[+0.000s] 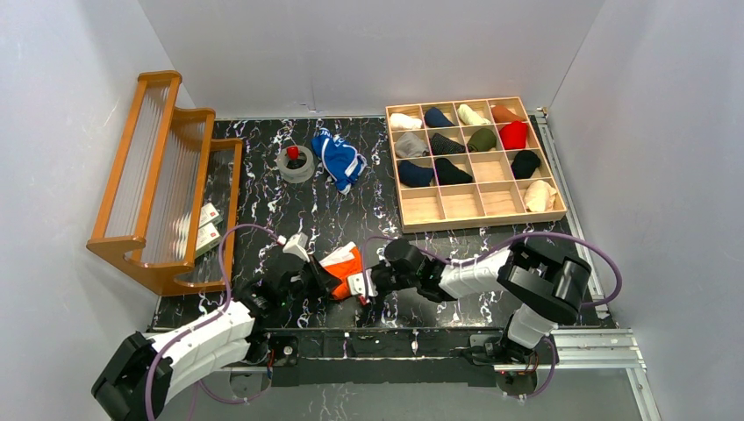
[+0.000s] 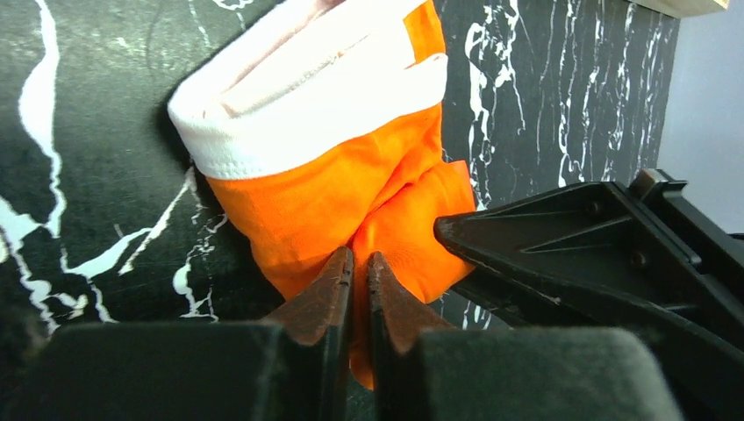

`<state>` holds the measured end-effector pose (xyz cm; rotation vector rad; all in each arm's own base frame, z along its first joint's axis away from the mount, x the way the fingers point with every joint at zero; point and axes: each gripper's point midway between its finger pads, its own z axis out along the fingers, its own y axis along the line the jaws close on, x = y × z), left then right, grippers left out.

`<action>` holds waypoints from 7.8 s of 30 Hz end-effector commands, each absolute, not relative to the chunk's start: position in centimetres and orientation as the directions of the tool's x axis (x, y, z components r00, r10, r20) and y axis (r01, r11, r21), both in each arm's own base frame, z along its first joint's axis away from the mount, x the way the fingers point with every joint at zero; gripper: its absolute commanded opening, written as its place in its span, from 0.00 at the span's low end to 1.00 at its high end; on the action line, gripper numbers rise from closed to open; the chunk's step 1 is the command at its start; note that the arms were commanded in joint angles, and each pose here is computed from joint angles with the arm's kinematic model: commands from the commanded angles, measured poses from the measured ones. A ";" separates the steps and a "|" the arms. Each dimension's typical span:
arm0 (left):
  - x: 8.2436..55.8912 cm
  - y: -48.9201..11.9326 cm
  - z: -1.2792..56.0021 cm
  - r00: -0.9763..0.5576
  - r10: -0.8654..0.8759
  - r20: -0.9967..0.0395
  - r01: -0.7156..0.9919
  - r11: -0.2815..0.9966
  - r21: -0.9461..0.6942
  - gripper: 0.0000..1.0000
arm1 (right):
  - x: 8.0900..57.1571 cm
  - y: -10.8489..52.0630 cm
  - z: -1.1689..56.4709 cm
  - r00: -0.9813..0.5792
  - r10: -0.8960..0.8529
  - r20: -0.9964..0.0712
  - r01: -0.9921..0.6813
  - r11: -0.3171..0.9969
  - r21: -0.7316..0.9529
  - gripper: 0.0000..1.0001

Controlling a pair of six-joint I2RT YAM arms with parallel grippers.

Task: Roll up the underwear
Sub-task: Roll the underwear to the center of the board.

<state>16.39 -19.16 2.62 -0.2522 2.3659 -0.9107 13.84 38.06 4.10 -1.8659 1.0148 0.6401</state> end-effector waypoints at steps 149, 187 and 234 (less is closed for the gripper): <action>15.7 -17.7 2.8 -0.863 -0.334 -0.380 -0.074 0.826 -0.558 0.00 | 11.7 39.9 10.2 0.295 -0.283 -0.913 -0.947 0.038 -0.318 0.75; 15.8 -18.4 6.7 -0.809 -0.413 -0.419 -0.013 0.725 -0.688 0.62 | 9.0 34.7 1.5 -0.197 -0.400 -0.895 -0.975 -0.011 0.220 0.01; 16.2 -19.9 2.0 -0.805 -0.526 -0.276 -0.137 0.616 -0.775 0.34 | 12.1 32.0 -2.4 -0.683 -0.453 -0.572 -0.705 0.206 0.679 0.25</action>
